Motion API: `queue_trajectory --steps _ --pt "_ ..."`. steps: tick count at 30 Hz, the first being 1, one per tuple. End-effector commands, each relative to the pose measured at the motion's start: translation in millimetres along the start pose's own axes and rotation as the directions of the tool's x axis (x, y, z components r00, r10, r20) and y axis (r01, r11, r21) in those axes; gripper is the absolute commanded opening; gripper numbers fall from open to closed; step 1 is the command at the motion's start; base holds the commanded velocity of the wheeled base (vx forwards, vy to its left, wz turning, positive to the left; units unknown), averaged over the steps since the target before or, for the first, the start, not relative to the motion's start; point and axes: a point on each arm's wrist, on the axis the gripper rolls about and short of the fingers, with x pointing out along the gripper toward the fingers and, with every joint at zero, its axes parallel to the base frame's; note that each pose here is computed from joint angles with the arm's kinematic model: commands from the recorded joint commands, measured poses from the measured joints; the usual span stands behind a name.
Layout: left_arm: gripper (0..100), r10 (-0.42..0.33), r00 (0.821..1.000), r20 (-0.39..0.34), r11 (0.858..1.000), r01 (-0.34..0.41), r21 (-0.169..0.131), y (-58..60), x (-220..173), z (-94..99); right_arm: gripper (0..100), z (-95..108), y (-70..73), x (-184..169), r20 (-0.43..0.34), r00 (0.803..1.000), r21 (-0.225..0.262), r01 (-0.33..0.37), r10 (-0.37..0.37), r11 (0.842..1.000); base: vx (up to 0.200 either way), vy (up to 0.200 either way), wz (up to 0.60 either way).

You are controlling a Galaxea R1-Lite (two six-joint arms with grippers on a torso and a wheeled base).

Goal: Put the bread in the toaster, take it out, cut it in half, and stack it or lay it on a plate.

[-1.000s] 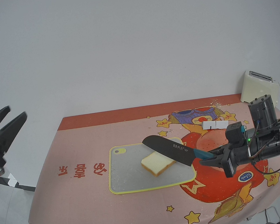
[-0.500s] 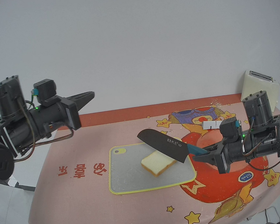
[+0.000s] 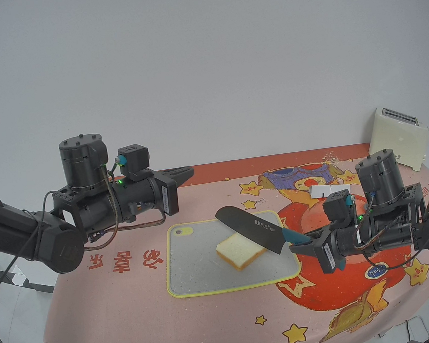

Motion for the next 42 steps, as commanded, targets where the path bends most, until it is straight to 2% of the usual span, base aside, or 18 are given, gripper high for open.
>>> queue_trajectory --steps 1,6,10,13,16,17,24,27,30,37,42 --pt "0 -0.022 0.999 -0.045 1.0 0.021 -0.012 -2.7 17.0 -16.8 0 -2.8 1.0 4.8 -0.018 1.0 -0.003 0.0 0.0 1.0 0.0 0.0 0.0" --pt "0 -0.04 0.997 -0.065 0.999 0.038 -0.018 0.1 30.2 -27.1 0 -8.2 1.2 8.9 -0.044 0.999 -0.001 -0.003 0.003 1.0 0.0 0.0 0.0" --pt "0 -0.079 0.996 -0.049 0.997 0.078 -0.013 2.6 40.1 -25.6 0 -9.2 1.5 10.4 -0.007 1.0 -0.006 0.0 0.0 1.0 0.0 0.0 0.0" --pt "0 -0.106 0.993 -0.056 0.994 0.105 -0.013 -4.7 49.1 -29.3 0 -8.6 0.0 12.0 0.01 1.0 -0.006 0.004 -0.004 1.0 0.0 0.0 0.0" --pt "0 -0.112 0.992 -0.06 0.994 0.111 -0.013 -6.3 52.4 -32.5 0 -10.0 0.2 14.2 0.002 1.0 -0.006 0.003 -0.003 1.0 0.0 0.0 0.0" --pt "0 -0.13 0.989 -0.065 0.992 0.129 -0.012 -12.7 56.4 -34.5 0 -10.9 0.1 15.1 -0.003 1.0 -0.005 0.002 -0.002 1.0 0.0 0.0 0.0" --pt "0 -0.164 0.984 -0.073 0.986 0.164 -0.012 -26.4 61.8 -38.2 0 -12.8 0.2 15.5 -0.009 1.0 -0.006 0.002 -0.002 1.0 0.0 0.0 0.0" --pt "0 -0.163 0.984 -0.073 0.987 0.162 -0.013 -26.2 62.7 -38.5 0 -13.0 0.2 16.0 -0.01 1.0 -0.006 0.002 -0.002 1.0 0.0 0.0 0.0" --pt "0 -0.155 0.982 -0.107 0.988 0.153 -0.025 -24.1 68.4 -52.0 0 -13.2 0.1 16.4 -0.012 1.0 -0.005 0.002 -0.002 1.0 0.0 0.0 0.0" --pt "0 -0.15 0.982 -0.115 0.989 0.148 -0.029 -24.0 70.7 -55.3 0 -13.2 0.5 16.4 -0.012 1.0 -0.006 0.002 -0.002 1.0 0.0 0.0 0.0" --pt "0 -0.149 0.982 -0.116 0.989 0.146 -0.029 -22.5 76.8 -64.8 0 -13.4 0.1 16.4 -0.013 1.0 -0.01 0.001 -0.002 1.0 0.0 0.0 0.0"
